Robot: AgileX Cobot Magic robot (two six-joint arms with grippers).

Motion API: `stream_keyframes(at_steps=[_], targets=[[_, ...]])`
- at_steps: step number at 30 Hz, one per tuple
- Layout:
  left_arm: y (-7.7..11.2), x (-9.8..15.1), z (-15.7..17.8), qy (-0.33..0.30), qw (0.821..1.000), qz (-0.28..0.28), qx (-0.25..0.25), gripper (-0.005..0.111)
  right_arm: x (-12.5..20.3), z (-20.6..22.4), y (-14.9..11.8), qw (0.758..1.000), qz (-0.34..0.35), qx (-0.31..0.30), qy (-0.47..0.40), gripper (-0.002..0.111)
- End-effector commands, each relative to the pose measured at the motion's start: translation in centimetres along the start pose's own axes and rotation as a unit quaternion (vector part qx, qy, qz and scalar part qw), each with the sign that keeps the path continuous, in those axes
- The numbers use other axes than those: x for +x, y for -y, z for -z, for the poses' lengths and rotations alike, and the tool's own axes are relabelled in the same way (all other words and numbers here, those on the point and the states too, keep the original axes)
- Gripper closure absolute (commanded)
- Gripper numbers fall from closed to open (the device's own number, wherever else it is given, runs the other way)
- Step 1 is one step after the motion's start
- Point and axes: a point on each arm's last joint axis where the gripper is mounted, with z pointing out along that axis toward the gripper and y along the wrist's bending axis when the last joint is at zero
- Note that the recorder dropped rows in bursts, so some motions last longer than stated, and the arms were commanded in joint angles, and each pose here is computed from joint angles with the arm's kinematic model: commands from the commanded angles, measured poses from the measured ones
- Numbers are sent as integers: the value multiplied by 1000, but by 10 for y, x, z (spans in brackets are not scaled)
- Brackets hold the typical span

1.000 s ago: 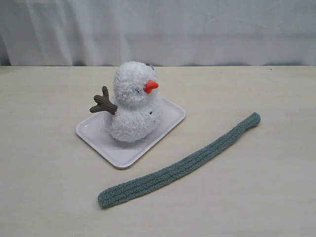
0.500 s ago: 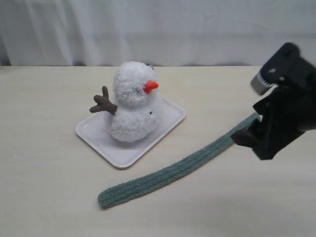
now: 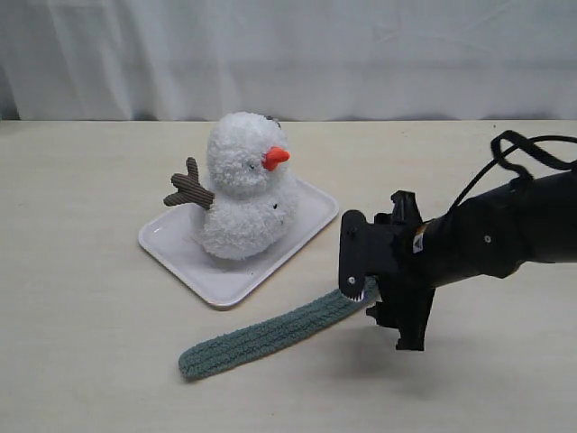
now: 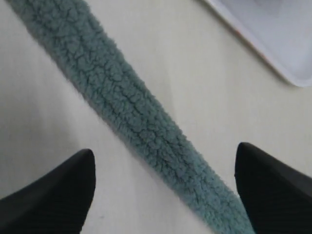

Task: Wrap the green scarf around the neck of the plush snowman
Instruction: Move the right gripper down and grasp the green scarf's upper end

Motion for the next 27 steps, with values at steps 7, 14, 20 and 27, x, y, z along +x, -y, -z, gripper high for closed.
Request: stream_keyframes(at_steps=[7,14,20,27], targets=[[0,0,0,5,1000,1,-1,107,1,-28,0,996,85,24,5,41],[0,0,0,5,1000,1,-1,107,3,-40,-5,988,151,14,2,44],[0,0,0,5,1000,1,-1,107,-1,-46,-1,987,153,50,25,44],[0,0,0,5,1000,1,-1,107,3,-58,-8,988,153,30,17,63]])
